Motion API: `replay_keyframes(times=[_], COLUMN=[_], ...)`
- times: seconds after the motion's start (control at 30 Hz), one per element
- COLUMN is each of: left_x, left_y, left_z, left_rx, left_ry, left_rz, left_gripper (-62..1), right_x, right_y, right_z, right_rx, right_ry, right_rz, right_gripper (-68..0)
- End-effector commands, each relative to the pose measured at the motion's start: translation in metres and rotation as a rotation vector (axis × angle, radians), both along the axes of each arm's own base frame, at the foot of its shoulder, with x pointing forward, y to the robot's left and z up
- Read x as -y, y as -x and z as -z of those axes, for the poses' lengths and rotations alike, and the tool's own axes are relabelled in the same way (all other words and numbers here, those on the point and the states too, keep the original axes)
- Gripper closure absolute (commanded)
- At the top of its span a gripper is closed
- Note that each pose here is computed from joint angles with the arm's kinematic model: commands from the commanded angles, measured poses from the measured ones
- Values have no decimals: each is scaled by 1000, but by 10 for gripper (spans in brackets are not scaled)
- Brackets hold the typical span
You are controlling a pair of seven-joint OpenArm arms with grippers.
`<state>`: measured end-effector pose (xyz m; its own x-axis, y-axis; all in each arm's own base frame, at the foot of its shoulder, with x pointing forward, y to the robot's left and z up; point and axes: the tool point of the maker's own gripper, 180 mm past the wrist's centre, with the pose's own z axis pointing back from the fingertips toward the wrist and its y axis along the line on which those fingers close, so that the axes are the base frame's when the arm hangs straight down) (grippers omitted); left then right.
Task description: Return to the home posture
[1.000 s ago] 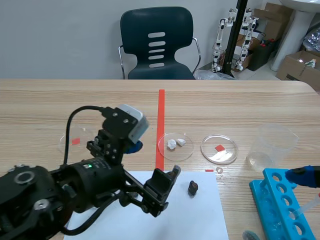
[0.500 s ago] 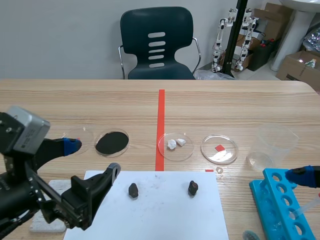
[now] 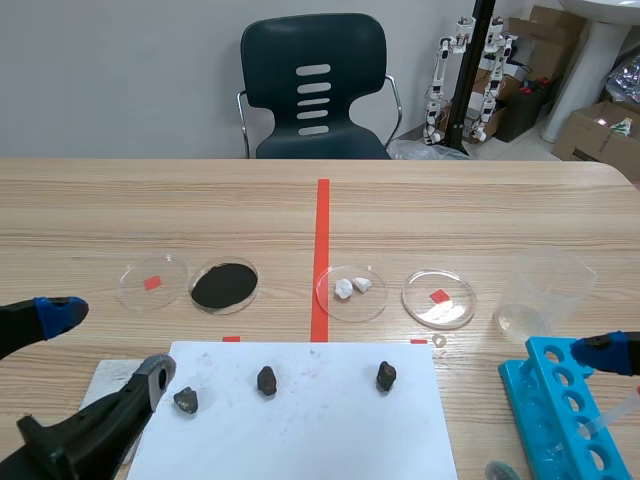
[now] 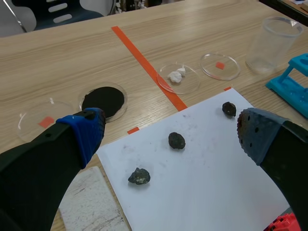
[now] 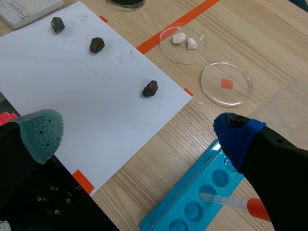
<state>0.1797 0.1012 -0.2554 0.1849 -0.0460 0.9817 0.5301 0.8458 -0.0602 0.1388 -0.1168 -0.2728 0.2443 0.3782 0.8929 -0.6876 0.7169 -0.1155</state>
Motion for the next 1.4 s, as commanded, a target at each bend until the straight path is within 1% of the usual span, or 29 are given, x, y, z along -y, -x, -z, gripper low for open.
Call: replay_keyframes(times=[0.0,0.1,0.23,0.33,1.37], left_x=[0,-6,-14,-16,-16], left_y=[0,5,10,11,10], left_z=[-11,-13,-10,-9,-9], left_rx=[28,35,17,11,12], left_ry=[19,16,-5,-12,-11], left_rz=[-6,-19,-34,-37,-38], left_gripper=[-572,-572,-572,-572,-572], right_x=[-5,-5,-5,-5,-5], right_y=[-2,-2,-2,-2,-2], right_z=[-8,-8,-8,-8,-8], right_rx=[22,22,22,22,22], right_ry=[-28,-28,-28,-28,-28], right_rz=[-4,-4,-4,-4,-4], right_gripper=[-679,-679,-679,-679,-679])
